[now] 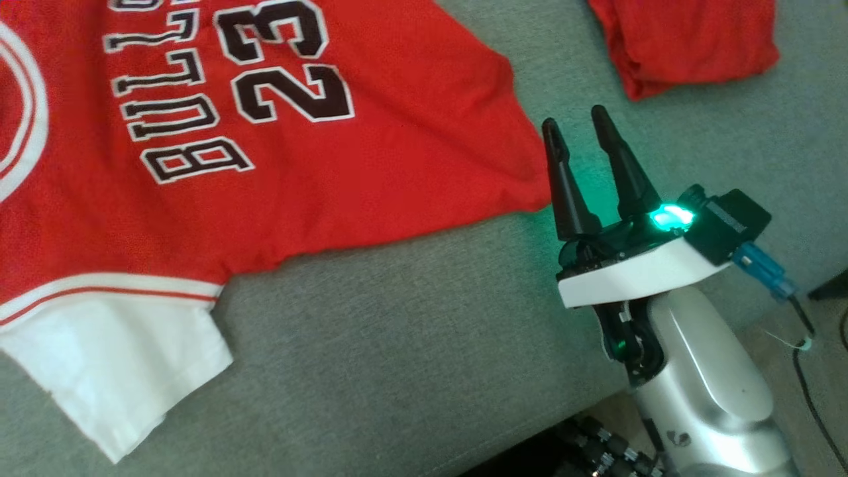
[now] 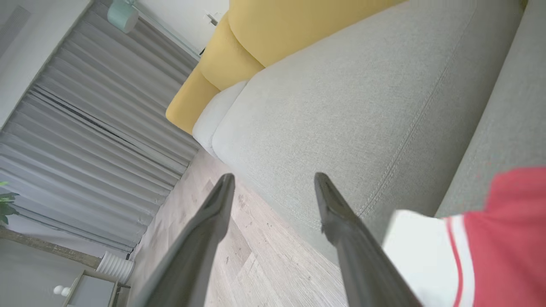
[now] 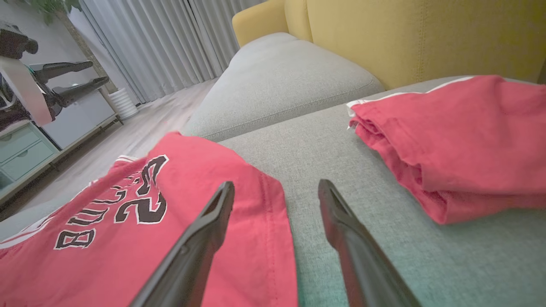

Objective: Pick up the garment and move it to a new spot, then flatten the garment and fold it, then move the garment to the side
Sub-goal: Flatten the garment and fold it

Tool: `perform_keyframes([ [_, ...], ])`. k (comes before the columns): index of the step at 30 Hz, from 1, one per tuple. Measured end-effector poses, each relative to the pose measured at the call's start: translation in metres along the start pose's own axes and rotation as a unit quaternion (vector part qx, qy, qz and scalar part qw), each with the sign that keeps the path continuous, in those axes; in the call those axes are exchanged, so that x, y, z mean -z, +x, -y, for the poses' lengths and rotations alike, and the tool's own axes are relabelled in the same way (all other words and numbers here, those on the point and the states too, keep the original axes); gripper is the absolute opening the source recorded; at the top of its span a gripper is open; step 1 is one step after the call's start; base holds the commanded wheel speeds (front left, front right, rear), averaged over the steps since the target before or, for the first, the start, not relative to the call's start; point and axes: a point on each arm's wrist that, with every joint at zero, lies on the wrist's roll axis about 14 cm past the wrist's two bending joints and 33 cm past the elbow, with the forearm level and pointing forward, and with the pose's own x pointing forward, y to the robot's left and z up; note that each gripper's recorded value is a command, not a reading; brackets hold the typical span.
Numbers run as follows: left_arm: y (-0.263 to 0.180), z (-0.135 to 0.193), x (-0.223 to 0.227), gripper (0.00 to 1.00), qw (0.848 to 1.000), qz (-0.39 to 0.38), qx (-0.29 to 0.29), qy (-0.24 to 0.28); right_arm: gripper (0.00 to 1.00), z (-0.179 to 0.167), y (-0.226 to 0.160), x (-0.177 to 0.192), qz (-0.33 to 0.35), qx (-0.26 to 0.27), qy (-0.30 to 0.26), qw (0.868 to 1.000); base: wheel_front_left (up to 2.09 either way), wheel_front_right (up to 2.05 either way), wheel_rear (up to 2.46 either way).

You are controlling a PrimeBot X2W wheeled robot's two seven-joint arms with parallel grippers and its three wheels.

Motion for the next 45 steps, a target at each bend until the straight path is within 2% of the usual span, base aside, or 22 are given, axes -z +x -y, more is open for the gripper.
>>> perform_keyframes([
  [6,-0.018,-0.011,-0.01,1.0,0.998,0.033,-0.025,-0.052,1.0,-0.008,0.008,-0.005,0.01,-0.015,-0.015,1.0,0.0,0.0,0.0],
  [11,-0.046,-0.007,-0.005,1.0,0.99,0.042,-0.042,-0.13,1.0,-0.015,0.014,-0.016,0.026,-0.027,-0.036,0.999,0.0,0.0,0.0],
  [18,-0.103,0.005,-0.001,1.0,0.968,0.043,-0.068,-0.239,1.0,-0.029,0.015,-0.036,0.053,-0.042,-0.06,0.996,0.0,0.0,0.0],
  [22,-0.142,0.013,-0.013,1.0,0.952,0.066,-0.089,-0.286,1.0,-0.037,0.007,-0.038,0.056,-0.049,-0.063,0.995,0.0,0.0,0.0],
  [23,-0.142,0.013,-0.013,1.0,0.952,0.066,-0.089,-0.286,1.0,-0.037,0.007,-0.038,0.056,-0.049,-0.063,0.995,0.0,0.0,0.0],
  [26,-0.175,0.027,-0.015,1.0,0.941,0.069,-0.1,-0.317,1.0,-0.045,-0.001,-0.036,0.055,-0.056,-0.061,0.995,0.0,0.0,0.0],
  [31,-0.229,0.072,-0.006,1.0,0.928,0.043,-0.103,-0.356,1.0,-0.057,-0.016,-0.034,0.053,-0.071,-0.066,0.994,0.0,0.0,0.0],
  [34,-0.255,0.082,-0.004,1.0,0.919,0.035,-0.119,-0.374,1.0,-0.065,-0.024,-0.034,0.054,-0.081,-0.066,0.993,0.0,0.0,0.0],
  [39,-0.285,0.09,-0.01,1.0,0.901,0.041,-0.148,-0.406,1.0,-0.075,-0.032,-0.037,0.059,-0.093,-0.066,0.992,0.0,0.0,0.0],
  [45,-0.307,0.121,-0.004,1.0,0.887,0.018,-0.144,-0.437,1.0,-0.077,-0.038,-0.038,0.061,-0.095,-0.058,0.992,0.0,0.0,0.0],
])
